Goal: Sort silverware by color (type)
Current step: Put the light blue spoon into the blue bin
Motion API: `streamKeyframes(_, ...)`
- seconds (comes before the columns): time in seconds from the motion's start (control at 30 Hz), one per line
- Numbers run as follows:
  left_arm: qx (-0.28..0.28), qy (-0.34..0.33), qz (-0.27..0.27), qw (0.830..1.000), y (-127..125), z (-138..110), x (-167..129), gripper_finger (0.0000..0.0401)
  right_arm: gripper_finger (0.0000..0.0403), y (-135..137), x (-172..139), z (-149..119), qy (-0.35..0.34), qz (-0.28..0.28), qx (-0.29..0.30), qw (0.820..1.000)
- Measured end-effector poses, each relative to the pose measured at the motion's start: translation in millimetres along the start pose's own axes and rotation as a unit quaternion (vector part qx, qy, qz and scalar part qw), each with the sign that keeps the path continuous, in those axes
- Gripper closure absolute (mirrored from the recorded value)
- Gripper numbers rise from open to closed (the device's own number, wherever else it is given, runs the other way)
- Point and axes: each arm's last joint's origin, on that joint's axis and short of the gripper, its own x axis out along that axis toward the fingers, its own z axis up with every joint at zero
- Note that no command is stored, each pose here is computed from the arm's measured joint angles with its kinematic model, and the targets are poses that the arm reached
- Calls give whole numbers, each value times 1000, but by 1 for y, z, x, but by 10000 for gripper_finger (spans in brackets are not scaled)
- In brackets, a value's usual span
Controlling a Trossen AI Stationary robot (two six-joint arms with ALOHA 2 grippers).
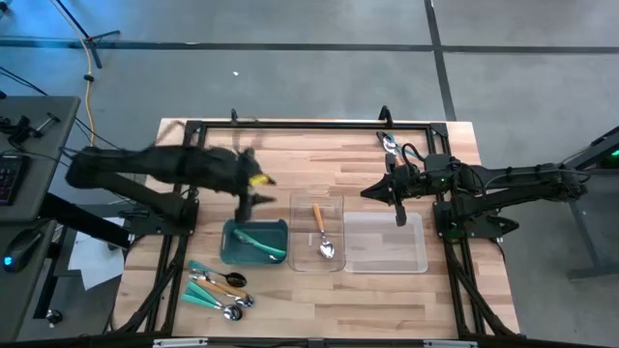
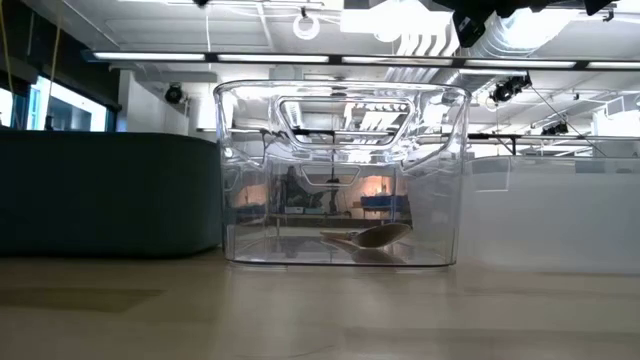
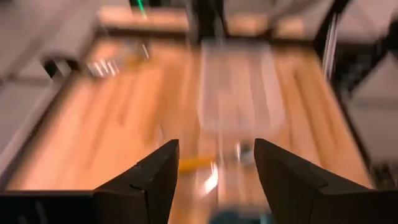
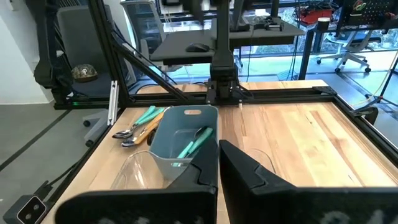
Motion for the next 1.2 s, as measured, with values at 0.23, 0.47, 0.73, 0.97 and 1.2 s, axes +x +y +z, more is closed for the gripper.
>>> streamKeyframes(0.23, -18, -142, 34, 989, 12, 6, -43, 201, 403, 0, 0, 0, -1, 0, 0, 1000)
streamKeyframes(0.47, -50, -234, 28, 970, 12, -29, -16, 201, 403, 0, 0, 1, -3, 0, 0, 1000)
streamKeyframes(0.73, -109, -294, 4, 950, 12, -68, 22, 201, 403, 0, 0, 2, -11, 0, -1, 1000)
streamKeyframes(0.97, -92, -292, -7, 952, 11, -75, 27, 201, 403, 0, 0, 3, -15, 1, -2, 1000)
streamKeyframes(1.2, -86, -292, -7, 952, 11, -75, 26, 206, 403, 0, 0, 3, -16, 1, -4, 1000)
